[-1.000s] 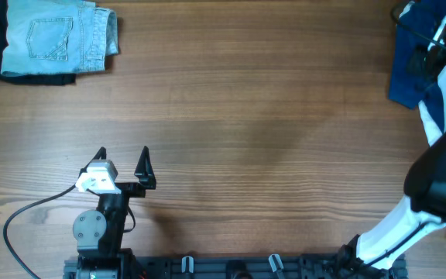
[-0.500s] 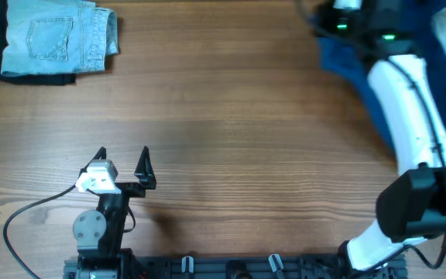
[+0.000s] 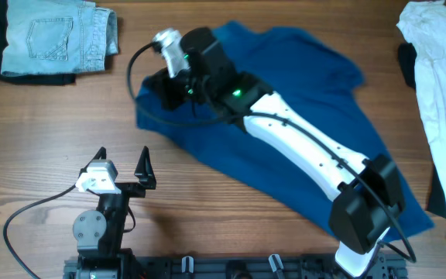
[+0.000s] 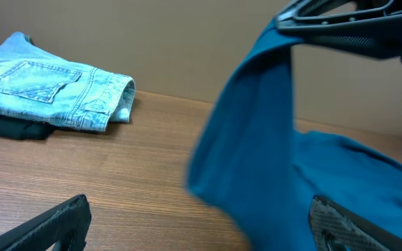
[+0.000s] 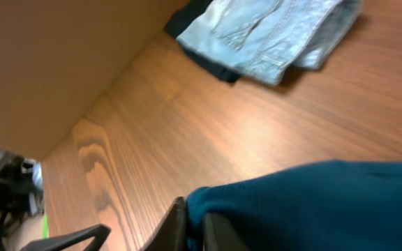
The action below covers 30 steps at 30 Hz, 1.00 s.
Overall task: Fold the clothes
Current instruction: 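Drag the teal shirt to table center and release it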
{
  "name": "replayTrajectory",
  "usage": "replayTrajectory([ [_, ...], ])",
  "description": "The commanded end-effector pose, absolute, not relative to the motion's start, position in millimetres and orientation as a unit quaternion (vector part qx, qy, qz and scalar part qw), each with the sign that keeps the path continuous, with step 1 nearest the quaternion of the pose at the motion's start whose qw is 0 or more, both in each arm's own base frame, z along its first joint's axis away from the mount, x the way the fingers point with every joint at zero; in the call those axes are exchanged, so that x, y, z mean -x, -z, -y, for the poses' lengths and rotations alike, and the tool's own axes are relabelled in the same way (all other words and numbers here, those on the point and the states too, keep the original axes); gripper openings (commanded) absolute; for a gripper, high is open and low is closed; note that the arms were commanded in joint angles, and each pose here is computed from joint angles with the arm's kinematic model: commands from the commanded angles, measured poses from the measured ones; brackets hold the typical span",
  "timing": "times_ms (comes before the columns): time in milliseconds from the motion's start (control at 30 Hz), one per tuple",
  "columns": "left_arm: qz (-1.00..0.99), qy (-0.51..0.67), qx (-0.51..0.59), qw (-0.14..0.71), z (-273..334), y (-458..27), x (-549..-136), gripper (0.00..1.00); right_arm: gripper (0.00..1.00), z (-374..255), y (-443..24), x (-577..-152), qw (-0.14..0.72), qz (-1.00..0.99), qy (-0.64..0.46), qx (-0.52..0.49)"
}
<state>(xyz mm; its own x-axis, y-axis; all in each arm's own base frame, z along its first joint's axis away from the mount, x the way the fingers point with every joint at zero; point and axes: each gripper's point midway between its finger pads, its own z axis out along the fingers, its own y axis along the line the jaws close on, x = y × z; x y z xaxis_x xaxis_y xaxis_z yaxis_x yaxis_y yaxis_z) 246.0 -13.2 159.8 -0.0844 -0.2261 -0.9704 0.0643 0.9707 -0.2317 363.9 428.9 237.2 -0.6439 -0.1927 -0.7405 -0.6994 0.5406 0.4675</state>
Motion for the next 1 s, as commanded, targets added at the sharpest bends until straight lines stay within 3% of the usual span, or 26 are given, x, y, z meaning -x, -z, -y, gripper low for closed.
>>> replayTrajectory([
  [0,-0.729,0.11,0.057,0.674,14,-158,-246,1.0,0.13,-417,-254,-382,0.351,-0.814,-0.385,0.256],
  [100,-0.729,0.11,0.057,0.674,14,-158,-246,1.0,0.18,-394,-272,-398,0.378,-0.817,-0.362,0.24],
  [200,-0.729,0.11,0.057,0.674,14,-158,-246,1.0,0.3,-364,-290,-413,0.403,-0.822,-0.338,0.219],
  [233,-0.729,0.11,0.057,0.674,14,-158,-246,1.0,0.42,-353,-297,-417,0.409,-0.823,-0.333,0.212],
  [300,-0.729,0.11,0.057,0.674,14,-158,-246,1.0,0.86,-333,-308,-423,0.417,-0.825,-0.327,0.198],
  [333,-0.729,0.11,0.057,0.674,14,-158,-246,1.0,0.99,-325,-311,-424,0.419,-0.826,-0.323,0.197],
  [500,-0.729,0.11,0.057,0.674,14,-158,-246,1.0,1.0,-297,-320,-422,0.424,-0.831,-0.301,0.199],
  [733,-0.729,0.11,0.057,0.674,14,-158,-246,1.0,1.0,-201,-340,-422,0.445,-0.867,-0.195,0.112],
  [967,-0.729,0.11,0.057,0.674,14,-158,-246,1.0,1.0,-149,-354,-395,0.44,-0.882,-0.153,0.075],
])
